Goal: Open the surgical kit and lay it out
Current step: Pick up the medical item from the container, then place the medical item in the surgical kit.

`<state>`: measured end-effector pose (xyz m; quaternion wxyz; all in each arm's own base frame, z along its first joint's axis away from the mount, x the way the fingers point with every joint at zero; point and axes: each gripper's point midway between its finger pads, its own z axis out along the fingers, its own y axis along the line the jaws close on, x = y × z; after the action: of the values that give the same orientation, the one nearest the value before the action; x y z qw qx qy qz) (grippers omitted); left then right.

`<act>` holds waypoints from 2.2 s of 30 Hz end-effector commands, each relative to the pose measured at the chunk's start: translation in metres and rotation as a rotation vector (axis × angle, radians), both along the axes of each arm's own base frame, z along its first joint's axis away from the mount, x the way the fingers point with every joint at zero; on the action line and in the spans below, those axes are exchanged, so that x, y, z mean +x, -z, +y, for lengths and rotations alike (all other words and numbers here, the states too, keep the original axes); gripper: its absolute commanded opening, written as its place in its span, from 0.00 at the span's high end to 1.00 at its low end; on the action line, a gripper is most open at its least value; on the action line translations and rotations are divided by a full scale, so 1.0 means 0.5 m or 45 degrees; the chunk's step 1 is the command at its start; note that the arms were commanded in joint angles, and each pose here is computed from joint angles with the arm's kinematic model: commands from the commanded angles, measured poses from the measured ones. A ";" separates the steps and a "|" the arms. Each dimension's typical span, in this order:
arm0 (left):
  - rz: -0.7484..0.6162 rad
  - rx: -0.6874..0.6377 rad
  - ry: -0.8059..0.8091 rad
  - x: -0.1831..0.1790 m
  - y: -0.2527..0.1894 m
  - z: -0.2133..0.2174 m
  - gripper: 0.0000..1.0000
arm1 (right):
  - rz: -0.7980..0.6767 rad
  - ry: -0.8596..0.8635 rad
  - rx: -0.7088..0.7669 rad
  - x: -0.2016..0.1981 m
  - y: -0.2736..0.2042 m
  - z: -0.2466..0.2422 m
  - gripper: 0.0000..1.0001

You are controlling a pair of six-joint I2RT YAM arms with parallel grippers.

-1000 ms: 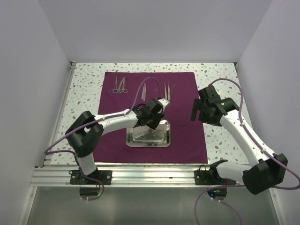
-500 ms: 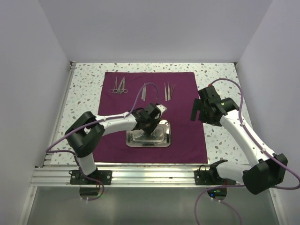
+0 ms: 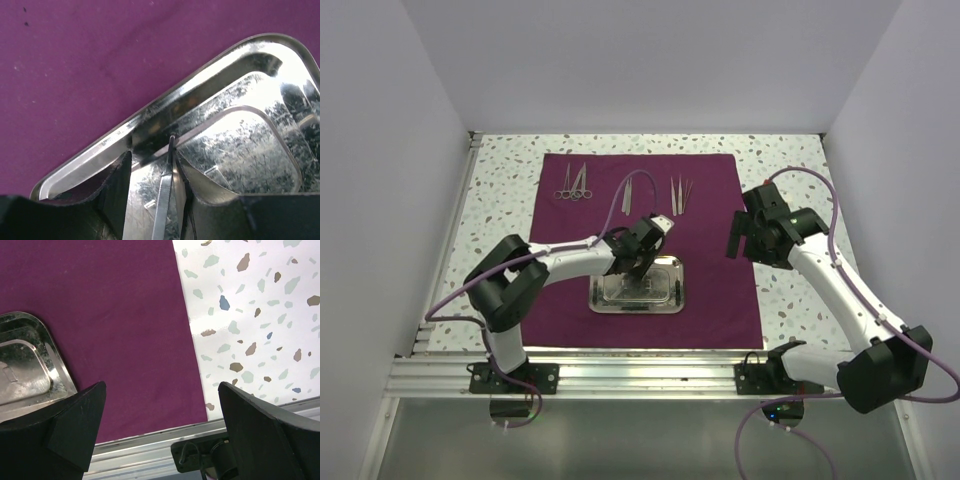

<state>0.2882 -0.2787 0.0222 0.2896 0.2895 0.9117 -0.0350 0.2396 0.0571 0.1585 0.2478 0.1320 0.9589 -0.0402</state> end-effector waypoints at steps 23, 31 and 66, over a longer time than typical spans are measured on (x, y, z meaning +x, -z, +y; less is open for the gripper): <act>0.243 0.117 -0.122 -0.042 0.142 0.089 1.00 | -0.019 0.032 -0.005 0.012 -0.014 -0.002 0.02; 0.189 0.076 -0.141 -0.007 0.053 0.061 1.00 | -0.029 0.035 0.000 0.010 -0.017 -0.002 0.02; -0.611 -0.303 -0.708 0.644 -0.220 0.016 0.68 | 0.029 0.101 -0.106 0.010 -0.023 -0.028 0.02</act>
<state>0.5910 -0.2775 0.1029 0.4876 0.0240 0.8727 0.0110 0.2376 0.0491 0.1543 0.2209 0.1440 0.9616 -0.0766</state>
